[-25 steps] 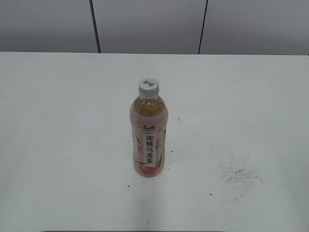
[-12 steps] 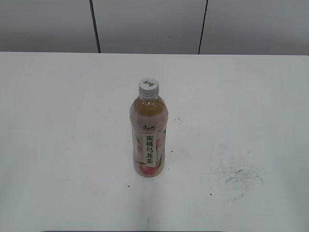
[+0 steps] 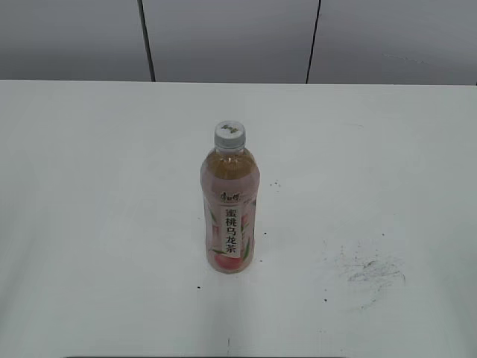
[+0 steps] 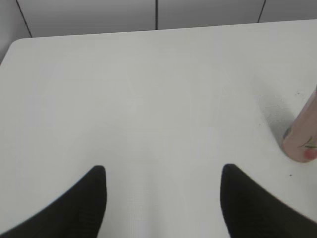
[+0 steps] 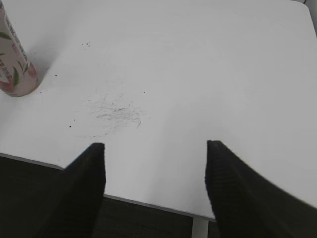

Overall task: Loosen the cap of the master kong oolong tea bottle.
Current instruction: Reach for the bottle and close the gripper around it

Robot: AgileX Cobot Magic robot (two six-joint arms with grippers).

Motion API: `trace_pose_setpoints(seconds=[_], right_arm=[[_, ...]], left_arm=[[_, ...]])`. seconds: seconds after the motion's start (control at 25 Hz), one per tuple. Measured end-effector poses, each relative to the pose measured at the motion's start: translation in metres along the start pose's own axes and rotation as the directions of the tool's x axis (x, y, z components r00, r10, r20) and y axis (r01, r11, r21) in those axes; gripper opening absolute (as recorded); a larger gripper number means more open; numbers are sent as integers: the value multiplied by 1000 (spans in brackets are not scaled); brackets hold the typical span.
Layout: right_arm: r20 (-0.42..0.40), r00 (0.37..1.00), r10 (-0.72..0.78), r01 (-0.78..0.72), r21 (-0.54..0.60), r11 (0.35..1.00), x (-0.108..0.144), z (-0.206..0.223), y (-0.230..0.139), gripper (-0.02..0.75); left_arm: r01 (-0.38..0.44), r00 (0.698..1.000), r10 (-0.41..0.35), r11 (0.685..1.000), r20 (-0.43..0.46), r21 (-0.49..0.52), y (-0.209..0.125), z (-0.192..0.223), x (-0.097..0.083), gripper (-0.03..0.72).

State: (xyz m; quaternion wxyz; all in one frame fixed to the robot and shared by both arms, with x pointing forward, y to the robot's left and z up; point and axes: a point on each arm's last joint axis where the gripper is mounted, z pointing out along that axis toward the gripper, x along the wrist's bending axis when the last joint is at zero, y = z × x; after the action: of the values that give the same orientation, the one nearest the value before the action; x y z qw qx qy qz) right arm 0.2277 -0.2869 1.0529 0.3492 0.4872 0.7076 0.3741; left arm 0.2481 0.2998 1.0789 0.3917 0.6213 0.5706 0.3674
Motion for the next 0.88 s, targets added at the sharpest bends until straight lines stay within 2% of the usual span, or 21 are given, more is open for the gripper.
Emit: trace_pose_setpoints(seconds=[0.2, 0.32, 0.48, 0.64, 0.8, 0.88], right_arm=[[0, 1000, 0, 0, 0, 1000, 0, 0, 0, 479], [0, 1000, 0, 0, 0, 1000, 0, 0, 0, 479], [0, 1000, 0, 0, 0, 1000, 0, 0, 0, 479], [0, 1000, 0, 0, 0, 1000, 0, 0, 0, 479], [0, 1000, 0, 0, 0, 1000, 0, 0, 0, 479], [-1, 1000, 1, -1, 0, 1000, 0, 0, 0, 479]], left_arm=[[36, 998, -29, 991, 52, -127, 33, 24, -3, 422], [48, 998, -40, 986, 51, -160, 50, 47, -3, 392], [104, 994, -93, 976, 65, -191, 67, 86, -3, 379], [135, 991, -128, 948, 43, -289, 72, 130, 1, 377], [151, 988, -156, 934, 10, -324, 64, 173, 4, 376], [135, 990, -144, 931, -2, -340, 63, 190, 5, 376]])
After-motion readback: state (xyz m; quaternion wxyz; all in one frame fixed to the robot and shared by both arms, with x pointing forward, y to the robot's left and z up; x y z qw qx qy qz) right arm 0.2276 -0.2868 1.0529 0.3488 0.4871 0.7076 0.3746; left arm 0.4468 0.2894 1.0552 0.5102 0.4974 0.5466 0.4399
